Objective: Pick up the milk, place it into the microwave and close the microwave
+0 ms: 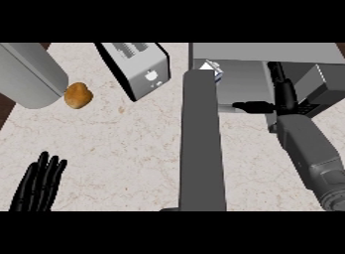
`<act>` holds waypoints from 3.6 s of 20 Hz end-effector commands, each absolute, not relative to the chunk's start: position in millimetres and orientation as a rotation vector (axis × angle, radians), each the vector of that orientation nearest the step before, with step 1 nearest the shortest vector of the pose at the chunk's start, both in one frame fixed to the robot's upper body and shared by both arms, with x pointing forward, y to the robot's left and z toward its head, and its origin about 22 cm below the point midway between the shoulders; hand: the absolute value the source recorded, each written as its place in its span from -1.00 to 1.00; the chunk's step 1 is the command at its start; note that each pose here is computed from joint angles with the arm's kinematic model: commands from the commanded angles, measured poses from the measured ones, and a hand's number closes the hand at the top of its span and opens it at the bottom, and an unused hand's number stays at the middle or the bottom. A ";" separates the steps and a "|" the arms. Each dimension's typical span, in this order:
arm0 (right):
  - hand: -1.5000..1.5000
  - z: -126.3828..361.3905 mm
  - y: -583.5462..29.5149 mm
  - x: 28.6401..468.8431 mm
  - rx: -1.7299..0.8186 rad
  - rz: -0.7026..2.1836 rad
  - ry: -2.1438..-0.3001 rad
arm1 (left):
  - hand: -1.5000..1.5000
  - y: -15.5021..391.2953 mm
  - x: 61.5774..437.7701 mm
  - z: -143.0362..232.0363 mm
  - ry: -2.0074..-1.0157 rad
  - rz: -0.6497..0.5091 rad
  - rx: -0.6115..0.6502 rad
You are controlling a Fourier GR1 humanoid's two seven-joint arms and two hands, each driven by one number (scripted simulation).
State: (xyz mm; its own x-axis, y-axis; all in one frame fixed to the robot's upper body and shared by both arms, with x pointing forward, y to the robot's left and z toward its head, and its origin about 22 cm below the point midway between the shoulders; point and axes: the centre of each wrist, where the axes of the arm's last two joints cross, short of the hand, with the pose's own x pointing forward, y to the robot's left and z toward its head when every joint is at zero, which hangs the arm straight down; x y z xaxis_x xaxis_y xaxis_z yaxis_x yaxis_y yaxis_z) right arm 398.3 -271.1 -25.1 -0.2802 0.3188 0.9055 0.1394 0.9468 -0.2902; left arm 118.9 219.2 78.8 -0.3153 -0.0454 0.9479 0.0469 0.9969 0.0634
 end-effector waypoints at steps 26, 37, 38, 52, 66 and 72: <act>-1.00 -167.4 -308.1 213.2 0.062 -0.035 -1.749 | 1.00 186.2 135.6 72.0 -1.832 -0.385 -0.234; -1.00 -157.6 -342.5 152.9 0.060 -0.066 -1.780 | 1.00 152.4 202.4 57.1 -1.737 -0.542 -0.344; -1.00 -157.2 -344.1 160.4 0.045 -0.083 -1.798 | 1.00 154.6 208.2 61.1 -1.714 -0.589 -0.383; -1.00 -124.6 -352.5 127.9 0.083 -0.063 -1.873 | 1.00 52.0 223.1 14.3 -1.624 -0.943 -0.417; -1.00 -64.2 -341.6 140.9 0.326 0.028 -1.990 | 1.00 3.9 240.5 -5.8 -1.491 -0.880 -0.351; -1.00 -41.1 -335.2 153.4 0.374 0.075 -2.015 | -1.00 1.3 255.5 11.3 -1.598 -0.643 -0.368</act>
